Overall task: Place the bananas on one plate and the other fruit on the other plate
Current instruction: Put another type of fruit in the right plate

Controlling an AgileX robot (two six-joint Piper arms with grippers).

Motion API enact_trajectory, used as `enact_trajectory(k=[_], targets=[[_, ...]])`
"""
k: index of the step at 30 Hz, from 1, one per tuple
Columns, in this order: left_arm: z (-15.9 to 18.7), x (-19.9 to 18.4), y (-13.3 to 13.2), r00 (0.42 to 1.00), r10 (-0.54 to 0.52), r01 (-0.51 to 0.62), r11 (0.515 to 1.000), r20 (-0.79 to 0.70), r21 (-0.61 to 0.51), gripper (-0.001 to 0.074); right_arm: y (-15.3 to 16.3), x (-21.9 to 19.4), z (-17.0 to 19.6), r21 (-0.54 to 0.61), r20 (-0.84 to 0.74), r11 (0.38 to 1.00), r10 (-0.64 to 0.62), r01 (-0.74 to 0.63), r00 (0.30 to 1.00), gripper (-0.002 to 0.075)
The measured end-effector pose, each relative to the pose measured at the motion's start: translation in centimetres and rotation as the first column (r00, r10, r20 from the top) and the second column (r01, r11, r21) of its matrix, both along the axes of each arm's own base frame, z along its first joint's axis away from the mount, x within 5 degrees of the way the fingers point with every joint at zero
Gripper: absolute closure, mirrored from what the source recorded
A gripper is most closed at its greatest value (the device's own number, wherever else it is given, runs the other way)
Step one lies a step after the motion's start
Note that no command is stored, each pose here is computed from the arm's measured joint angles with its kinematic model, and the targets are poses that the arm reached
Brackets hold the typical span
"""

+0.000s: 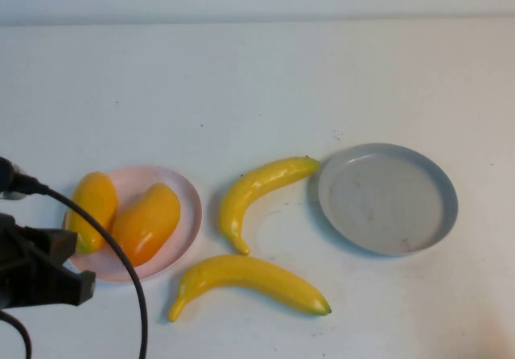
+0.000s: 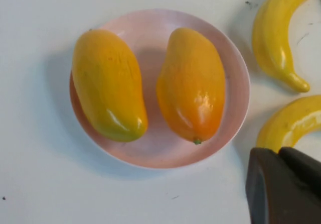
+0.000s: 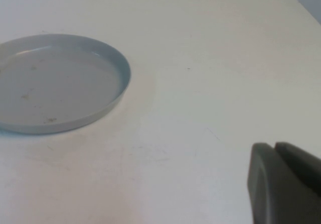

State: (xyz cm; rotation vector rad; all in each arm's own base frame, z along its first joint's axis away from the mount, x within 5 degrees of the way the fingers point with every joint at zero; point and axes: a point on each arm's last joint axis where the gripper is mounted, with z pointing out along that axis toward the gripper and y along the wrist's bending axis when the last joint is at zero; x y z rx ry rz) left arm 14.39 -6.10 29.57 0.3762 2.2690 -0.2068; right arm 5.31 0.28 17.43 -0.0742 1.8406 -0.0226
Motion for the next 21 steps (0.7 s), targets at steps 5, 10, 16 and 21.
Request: enact_trajectory(k=[5, 10, 16, 21], targets=[[-0.3, 0.3, -0.1, 0.997, -0.021, 0.021, 1.0, 0.07, 0.006, 0.0735, 0.0, 0.0, 0.0, 0.0, 0.0, 1.0, 0.0, 0.0, 1.0, 0.0743], [-1.0, 0.7, -0.5, 0.972, -0.057, 0.065, 0.997, 0.229, -0.028, 0.0735, 0.0, 0.0, 0.0, 0.0, 0.0, 1.0, 0.0, 0.0, 1.0, 0.0743], [-2.1, -2.0, 0.7, 0.849, -0.078, 0.123, 0.991, 0.523, -0.053, 0.0735, 0.0, 0.0, 0.0, 0.0, 0.0, 1.0, 0.0, 0.0, 1.0, 0.0743], [-4.1, -5.4, 3.4, 0.732, 0.066, 0.022, 0.992, 0.678, -0.121, 0.0735, 0.1, 0.0, 0.0, 0.02, 0.0, 1.0, 0.002, -0.002, 1.0, 0.0743]])
